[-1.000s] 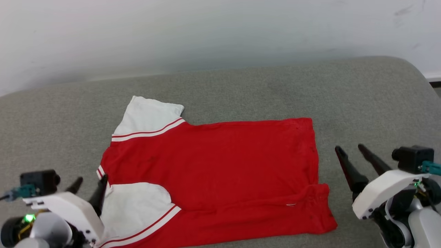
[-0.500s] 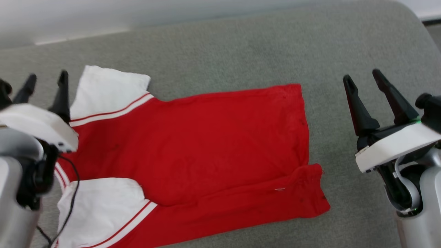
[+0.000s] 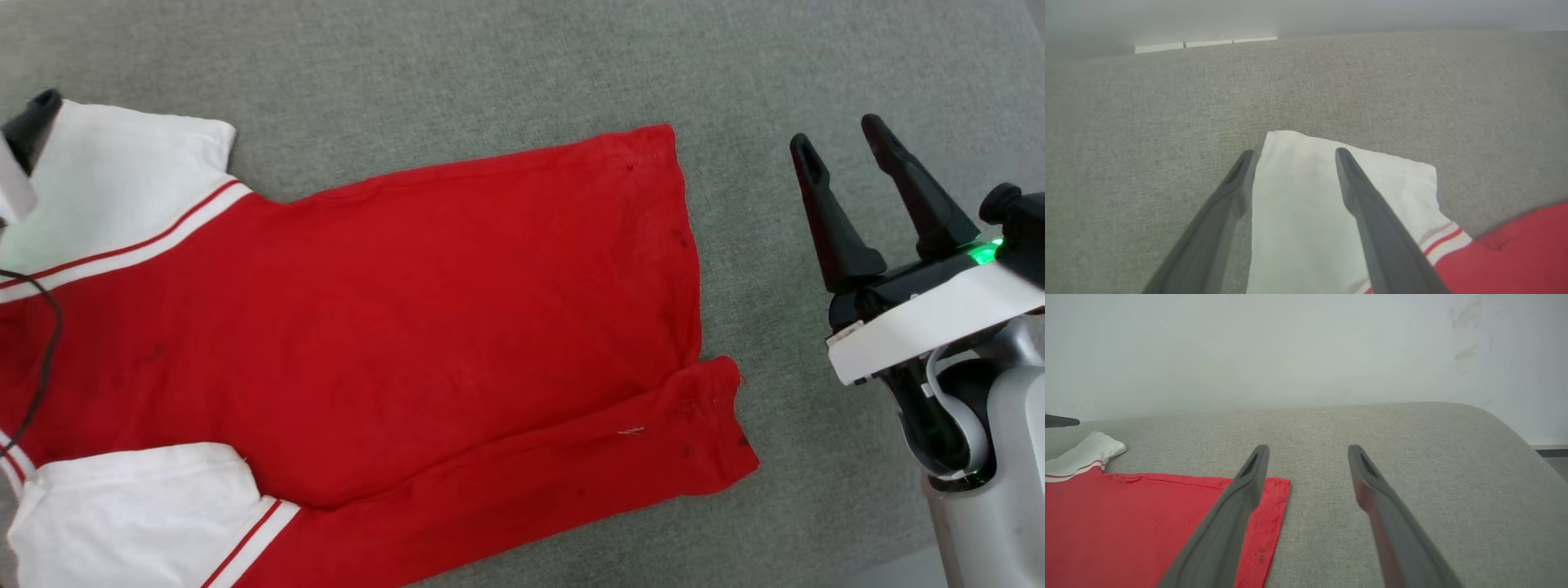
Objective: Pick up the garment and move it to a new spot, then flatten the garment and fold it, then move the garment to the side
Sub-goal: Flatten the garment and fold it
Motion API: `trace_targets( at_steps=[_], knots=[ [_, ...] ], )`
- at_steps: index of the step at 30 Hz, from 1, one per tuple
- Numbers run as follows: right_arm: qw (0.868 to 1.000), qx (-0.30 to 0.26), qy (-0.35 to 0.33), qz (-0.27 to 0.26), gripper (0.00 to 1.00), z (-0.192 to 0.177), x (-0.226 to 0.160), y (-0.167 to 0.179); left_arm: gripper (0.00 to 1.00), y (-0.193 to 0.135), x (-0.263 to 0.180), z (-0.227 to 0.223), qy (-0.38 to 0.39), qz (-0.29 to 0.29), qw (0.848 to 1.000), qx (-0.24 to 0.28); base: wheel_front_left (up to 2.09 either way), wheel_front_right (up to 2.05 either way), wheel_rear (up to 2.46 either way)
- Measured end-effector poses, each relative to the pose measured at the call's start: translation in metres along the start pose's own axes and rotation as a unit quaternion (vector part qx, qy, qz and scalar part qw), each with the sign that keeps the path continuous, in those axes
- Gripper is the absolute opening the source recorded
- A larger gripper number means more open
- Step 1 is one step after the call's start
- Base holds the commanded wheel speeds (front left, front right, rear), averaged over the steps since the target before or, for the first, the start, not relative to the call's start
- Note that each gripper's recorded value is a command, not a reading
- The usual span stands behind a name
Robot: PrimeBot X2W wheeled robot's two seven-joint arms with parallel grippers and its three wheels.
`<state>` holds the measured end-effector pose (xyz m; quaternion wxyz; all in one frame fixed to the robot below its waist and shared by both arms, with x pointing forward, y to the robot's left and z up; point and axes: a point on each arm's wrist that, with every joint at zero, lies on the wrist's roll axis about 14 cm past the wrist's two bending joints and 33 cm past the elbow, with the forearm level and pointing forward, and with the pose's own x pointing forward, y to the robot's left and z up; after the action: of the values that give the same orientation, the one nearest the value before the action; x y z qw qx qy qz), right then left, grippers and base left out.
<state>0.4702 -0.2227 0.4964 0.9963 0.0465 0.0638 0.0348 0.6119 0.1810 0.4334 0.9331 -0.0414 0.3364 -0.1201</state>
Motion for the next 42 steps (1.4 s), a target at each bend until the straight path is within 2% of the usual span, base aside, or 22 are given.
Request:
trace_targets(
  at_steps=[5, 13, 14, 15, 16, 23, 27, 33, 42],
  knots=[
    [1.000, 0.010, 0.018, -0.010, 1.00, -0.017, 0.000, -0.007, 1.00, 0.018, 0.016, -0.027, 0.096, 0.022, 0.995, -0.005, 0.00, 0.00, 0.00],
    [0.998, 0.025, 0.045, -0.028, 1.00, -0.043, -0.001, -0.018, 1.00, 0.021, 0.034, -0.059, 0.172, 0.013, 0.985, -0.026, 0.00, 0.00, 0.00],
    [0.998, 0.026, 0.047, -0.030, 1.00, -0.044, -0.002, -0.020, 0.92, 0.019, 0.035, -0.061, 0.179, 0.009, 0.983, -0.031, 0.00, 0.00, 0.00],
    [0.998, 0.027, 0.049, -0.033, 1.00, -0.046, -0.002, -0.022, 0.39, 0.019, 0.036, -0.063, 0.185, 0.008, 0.982, -0.031, 0.00, 0.00, 0.00],
    [0.998, 0.026, 0.049, -0.035, 1.00, -0.046, -0.002, -0.024, 0.01, 0.018, 0.037, -0.063, 0.186, 0.007, 0.982, -0.030, 0.00, 0.00, 0.00],
    [0.996, 0.043, 0.061, -0.039, 1.00, -0.050, -0.004, -0.028, 0.00, 0.011, 0.037, -0.061, 0.168, -0.001, 0.985, -0.044, 0.00, 0.00, 0.00],
    [0.993, 0.068, 0.092, -0.030, 1.00, -0.058, -0.003, -0.026, 0.00, 0.007, 0.031, -0.053, 0.141, -0.007, 0.989, -0.051, 0.00, 0.00, 0.00],
    [0.978, 0.091, 0.188, 0.001, 1.00, -0.084, 0.009, -0.017, 0.00, 0.010, 0.013, -0.029, 0.082, -0.007, 0.996, -0.031, 0.00, 0.00, 0.00],
    [0.952, 0.073, 0.289, 0.071, 1.00, -0.102, 0.051, 0.018, 0.00, 0.002, -0.017, 0.005, 0.007, -0.030, 1.000, -0.001, 0.00, 0.00, 0.00]
  ],
)
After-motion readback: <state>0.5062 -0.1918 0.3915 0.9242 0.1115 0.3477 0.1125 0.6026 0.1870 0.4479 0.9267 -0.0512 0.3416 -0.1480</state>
